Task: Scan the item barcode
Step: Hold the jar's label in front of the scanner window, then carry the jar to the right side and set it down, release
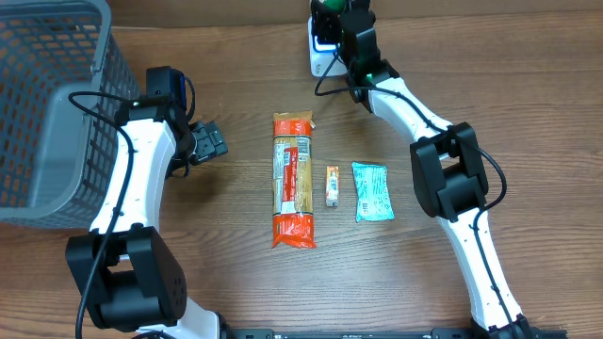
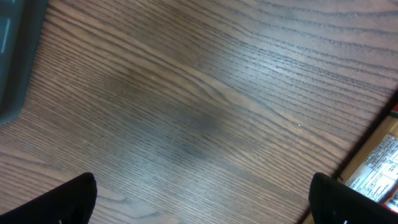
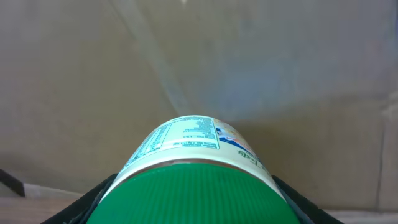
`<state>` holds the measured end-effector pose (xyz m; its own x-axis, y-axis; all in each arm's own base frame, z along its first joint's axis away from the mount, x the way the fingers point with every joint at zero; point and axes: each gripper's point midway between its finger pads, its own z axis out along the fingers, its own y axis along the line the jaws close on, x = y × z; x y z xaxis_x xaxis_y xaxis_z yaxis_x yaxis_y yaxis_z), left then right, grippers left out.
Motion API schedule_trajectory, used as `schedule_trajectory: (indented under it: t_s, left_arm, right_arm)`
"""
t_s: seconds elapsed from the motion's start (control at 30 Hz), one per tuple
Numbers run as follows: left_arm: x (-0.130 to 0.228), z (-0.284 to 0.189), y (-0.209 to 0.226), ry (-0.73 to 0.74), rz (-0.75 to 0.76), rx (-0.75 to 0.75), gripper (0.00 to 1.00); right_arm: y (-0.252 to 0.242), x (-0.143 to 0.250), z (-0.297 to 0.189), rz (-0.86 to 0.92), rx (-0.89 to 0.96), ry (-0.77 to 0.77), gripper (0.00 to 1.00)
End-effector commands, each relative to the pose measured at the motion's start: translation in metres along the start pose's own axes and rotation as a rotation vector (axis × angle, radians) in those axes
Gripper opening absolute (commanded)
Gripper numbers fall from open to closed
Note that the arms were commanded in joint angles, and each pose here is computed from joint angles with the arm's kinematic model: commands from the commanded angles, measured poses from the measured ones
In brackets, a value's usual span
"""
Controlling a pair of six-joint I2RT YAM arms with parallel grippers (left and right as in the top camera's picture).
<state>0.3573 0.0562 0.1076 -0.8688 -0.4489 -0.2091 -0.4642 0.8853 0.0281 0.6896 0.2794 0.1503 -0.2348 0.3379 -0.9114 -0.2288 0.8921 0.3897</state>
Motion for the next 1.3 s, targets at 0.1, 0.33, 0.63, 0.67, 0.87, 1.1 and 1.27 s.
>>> schedule_trajectory:
  t_s: [0.1,0.33,0.63,0.67,0.87,1.1,1.27]
  left_arm:
    - [-0.004,-0.003,0.002,-0.013,0.007,-0.005,1.00]
    - [-0.004,-0.003,0.002,-0.014,0.007,-0.005,1.00]
    - [-0.004,-0.003,0.002,-0.014,0.007,-0.005,1.00]
    - [-0.004,-0.003,0.002,-0.013,0.007,-0.005,1.00]
    - [-0.004,-0.003,0.002,-0.013,0.007,-0.005,1.00]
    - [-0.003,-0.003,0.001,-0.014,0.009,-0.004,1.00]
    - [-0.003,-0.003,0.001,-0.014,0.010,-0.004,1.00]
  right_arm:
    - [0.038,-0.130,-0.039,0.023,-0.052,-0.171,0.04]
    - [0.004,-0.183,-0.096,0.013,0.107,0.015,0.04]
    - [-0.161,-0.092,-0.207,0.080,0.580,0.644,0.04]
    - [-0.176,-0.082,-0.221,0.097,0.624,0.702,0.04]
    - [-0.264,-0.026,-0.311,0.305,0.876,0.971,0.04]
    - [-0.313,0.034,-0.370,0.506,0.945,1.115,0.04]
    - [-0.317,0.052,-0.383,0.508,0.949,1.166,0.26]
